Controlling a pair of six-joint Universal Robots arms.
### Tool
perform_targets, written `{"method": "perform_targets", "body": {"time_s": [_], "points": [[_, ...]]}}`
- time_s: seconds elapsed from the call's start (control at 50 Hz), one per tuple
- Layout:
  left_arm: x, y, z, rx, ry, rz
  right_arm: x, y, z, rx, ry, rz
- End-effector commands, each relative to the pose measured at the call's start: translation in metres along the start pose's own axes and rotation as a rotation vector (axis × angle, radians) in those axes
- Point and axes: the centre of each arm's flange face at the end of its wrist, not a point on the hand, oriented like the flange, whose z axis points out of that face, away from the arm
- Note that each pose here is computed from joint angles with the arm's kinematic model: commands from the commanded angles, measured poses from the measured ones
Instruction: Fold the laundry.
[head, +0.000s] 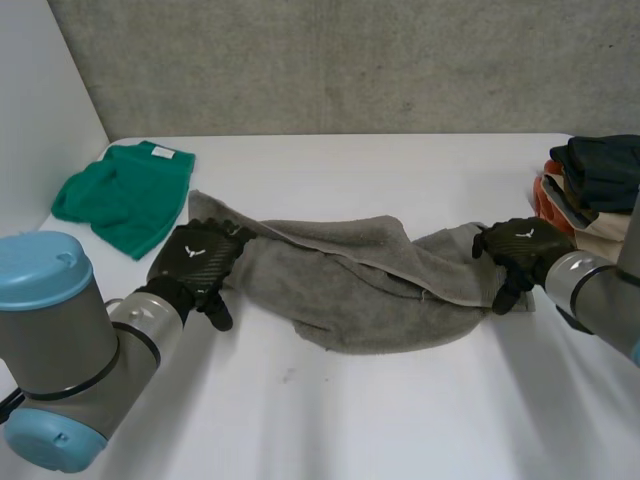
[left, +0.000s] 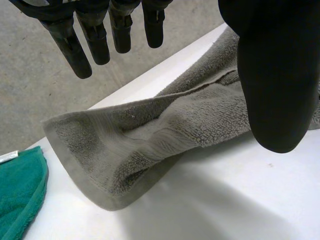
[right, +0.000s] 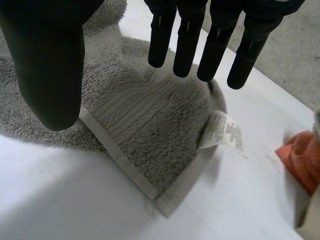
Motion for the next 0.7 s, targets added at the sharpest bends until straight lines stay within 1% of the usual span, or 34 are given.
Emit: {"method": "perform_targets", "body": {"time_s": [0.02, 0.06, 0.12, 0.2, 0.26, 0.32, 0.34, 0.4, 0.42, 0.5, 0.6, 0.66, 0.7], "points": [[-0.005, -0.003, 0.005, 0.011, -0.013, -0.011, -0.011, 0.015, 0.03, 0.067, 0.04, -0.016], [-0.008, -0.006, 0.007, 0.019, -0.021, -0.022, -0.011, 0.019, 0.041, 0.073, 0.072, -0.027], [-0.011, -0.008, 0.008, 0.027, -0.029, -0.037, -0.007, 0.019, 0.045, 0.068, 0.099, -0.027], [-0.016, -0.015, 0.013, 0.054, -0.042, -0.055, -0.003, 0.007, 0.039, 0.095, 0.106, -0.023], [-0.019, -0.02, 0.018, 0.072, -0.051, -0.056, -0.004, -0.008, 0.025, 0.14, 0.083, -0.029], [-0.026, -0.028, 0.029, 0.11, -0.074, -0.053, -0.006, -0.036, 0.003, 0.21, 0.052, -0.051], [-0.029, -0.032, 0.036, 0.126, -0.086, -0.05, -0.007, -0.05, -0.011, 0.244, 0.035, -0.064], [-0.033, -0.036, 0.049, 0.149, -0.103, -0.047, -0.01, -0.072, -0.034, 0.295, 0.002, -0.093], [-0.037, -0.038, 0.058, 0.161, -0.114, -0.045, -0.012, -0.084, -0.05, 0.322, -0.018, -0.114], [-0.043, -0.041, 0.084, 0.18, -0.127, -0.032, -0.022, -0.103, -0.083, 0.367, -0.098, -0.174], [-0.032, -0.025, 0.108, 0.123, -0.083, -0.008, -0.033, -0.126, -0.117, 0.457, -0.162, -0.254], [-0.02, -0.008, 0.121, 0.071, -0.042, 0.035, -0.038, -0.142, -0.138, 0.521, -0.176, -0.275], [-0.012, 0.003, 0.129, 0.047, -0.024, 0.084, -0.04, -0.153, -0.155, 0.57, -0.178, -0.282]]}}
